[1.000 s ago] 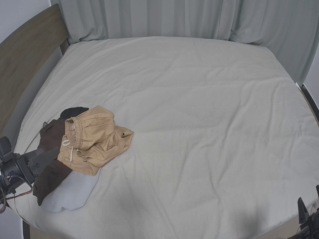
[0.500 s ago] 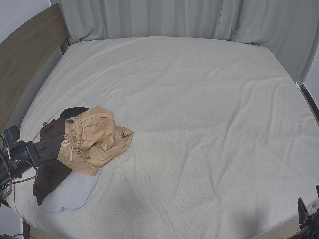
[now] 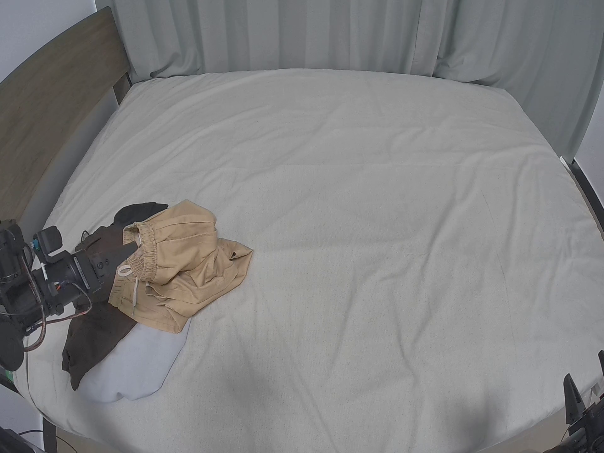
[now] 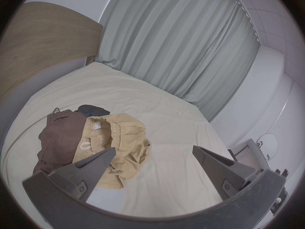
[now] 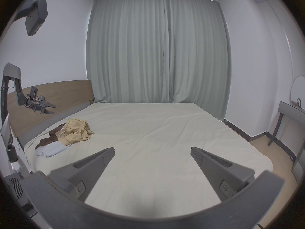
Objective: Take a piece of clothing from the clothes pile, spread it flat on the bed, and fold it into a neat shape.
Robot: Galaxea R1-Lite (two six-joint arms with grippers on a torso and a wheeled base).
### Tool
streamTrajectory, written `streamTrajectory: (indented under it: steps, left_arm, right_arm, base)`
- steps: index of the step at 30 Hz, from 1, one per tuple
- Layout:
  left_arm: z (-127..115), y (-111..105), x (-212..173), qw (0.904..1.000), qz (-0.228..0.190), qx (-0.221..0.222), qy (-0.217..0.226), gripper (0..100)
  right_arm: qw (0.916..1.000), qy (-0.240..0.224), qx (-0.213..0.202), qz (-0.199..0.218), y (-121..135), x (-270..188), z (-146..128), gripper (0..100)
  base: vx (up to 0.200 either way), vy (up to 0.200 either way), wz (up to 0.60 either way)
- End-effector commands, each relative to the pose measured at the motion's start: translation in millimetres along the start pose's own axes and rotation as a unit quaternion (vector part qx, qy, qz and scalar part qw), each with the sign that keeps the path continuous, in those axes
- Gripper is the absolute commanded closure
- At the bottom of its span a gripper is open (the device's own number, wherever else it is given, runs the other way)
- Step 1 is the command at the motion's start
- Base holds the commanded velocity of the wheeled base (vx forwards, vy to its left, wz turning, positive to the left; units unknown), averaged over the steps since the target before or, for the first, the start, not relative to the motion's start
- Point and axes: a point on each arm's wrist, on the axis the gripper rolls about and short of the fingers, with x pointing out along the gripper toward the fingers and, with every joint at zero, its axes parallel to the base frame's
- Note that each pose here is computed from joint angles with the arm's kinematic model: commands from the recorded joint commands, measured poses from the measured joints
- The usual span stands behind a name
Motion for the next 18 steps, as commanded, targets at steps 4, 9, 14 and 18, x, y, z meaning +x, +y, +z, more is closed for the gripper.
streamTrajectory:
  steps: [4,9,14,18]
  left_arm:
    - [-1.1,27.9,33.1,0.9998,0.013,-0.011,0.01,0]
    - [-3.0,35.6,45.4,0.9997,0.013,-0.013,0.014,0]
    - [-2.9,42.4,57.8,0.9996,0.013,-0.015,0.018,0]
    - [-3.0,49.8,67.8,0.9995,0.016,-0.017,0.02,0]
  right_arm:
    - [1.0,0.001,0.001,0.001,0.1,0.1,-5.2,0]
    - [1.0,0.001,0.001,0.001,0.1,0.1,-5.2,0]
    - [1.0,0.001,0.001,0.001,0.1,0.1,-5.2,0]
    - [1.0,0.001,0.001,0.001,0.1,0.1,-5.2,0]
  base:
    - [0.0,0.0,0.0]
    - [0.0,0.0,0.0]
    - [0.0,0.0,0.0]
    - [0.0,0.0,0.0]
